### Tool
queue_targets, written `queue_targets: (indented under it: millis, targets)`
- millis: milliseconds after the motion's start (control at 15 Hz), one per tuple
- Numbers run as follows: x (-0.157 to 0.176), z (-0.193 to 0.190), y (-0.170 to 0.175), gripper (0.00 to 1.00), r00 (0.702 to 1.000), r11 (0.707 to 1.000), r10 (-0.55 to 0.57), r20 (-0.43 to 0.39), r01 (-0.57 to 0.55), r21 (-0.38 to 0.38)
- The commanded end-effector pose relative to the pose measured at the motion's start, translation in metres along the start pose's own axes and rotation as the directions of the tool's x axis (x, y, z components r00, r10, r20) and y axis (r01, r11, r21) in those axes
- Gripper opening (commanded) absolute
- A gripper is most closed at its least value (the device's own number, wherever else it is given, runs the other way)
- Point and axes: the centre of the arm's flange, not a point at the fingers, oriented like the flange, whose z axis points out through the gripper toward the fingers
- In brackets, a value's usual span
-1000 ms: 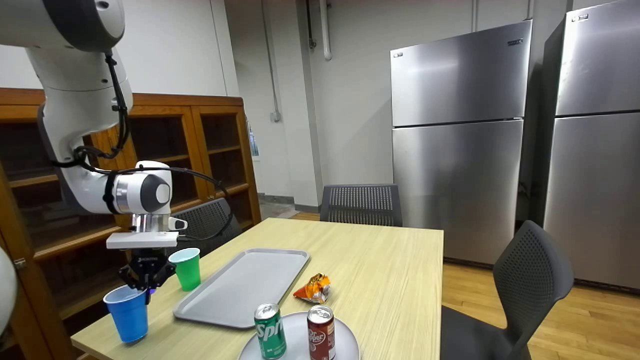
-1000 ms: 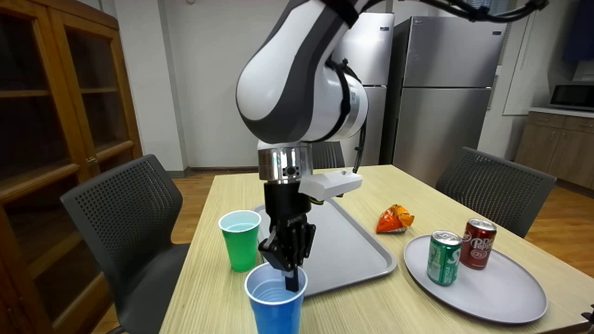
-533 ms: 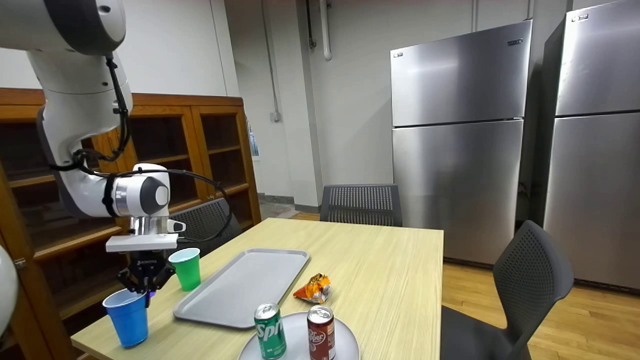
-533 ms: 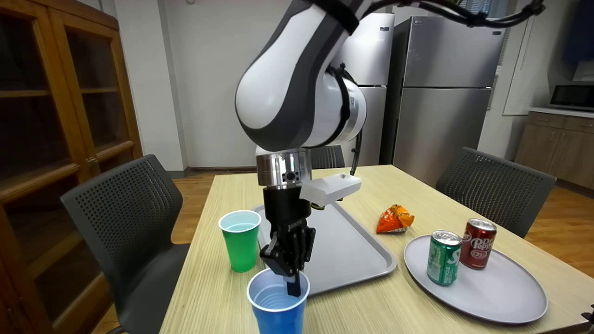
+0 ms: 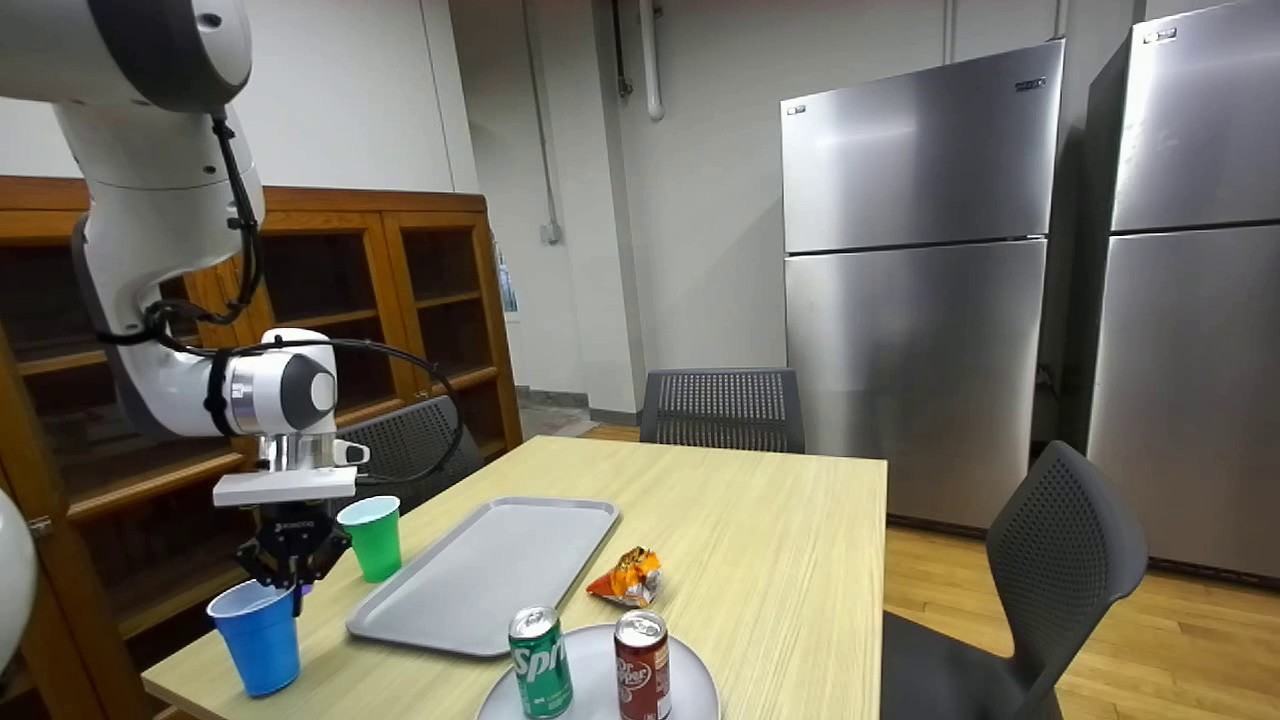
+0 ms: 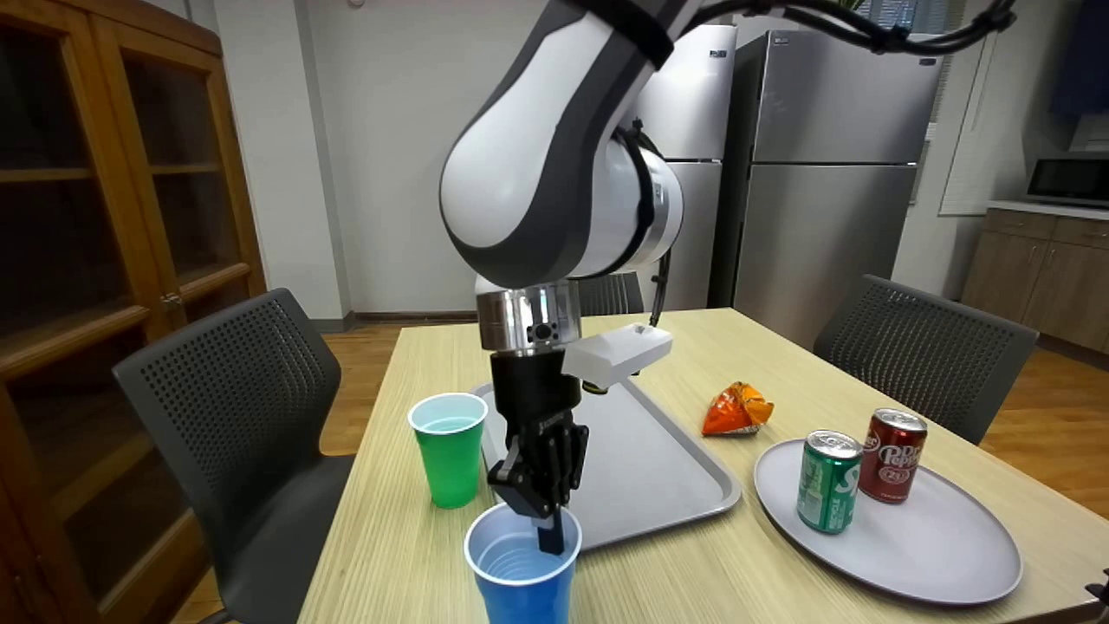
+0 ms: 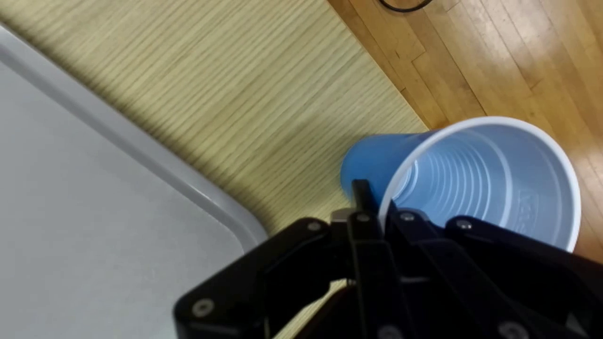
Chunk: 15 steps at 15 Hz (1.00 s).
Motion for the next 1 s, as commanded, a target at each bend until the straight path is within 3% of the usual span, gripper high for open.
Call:
queue_targets:
  millis: [0,667,933]
  targets:
    - [0.006,0.000,-0.001,0.29,1.000,1.000,-0.015,-0.002,0.015,-0.019]
    - [0.001,-0.020,-0.006,0.99,0.999,0.999,-0.035,-0.026,0.034,-0.035]
    - [-0.003,-0.038,-0.004,1.00,0.998,0.998,-0.017,-0.053,0.014,-0.058]
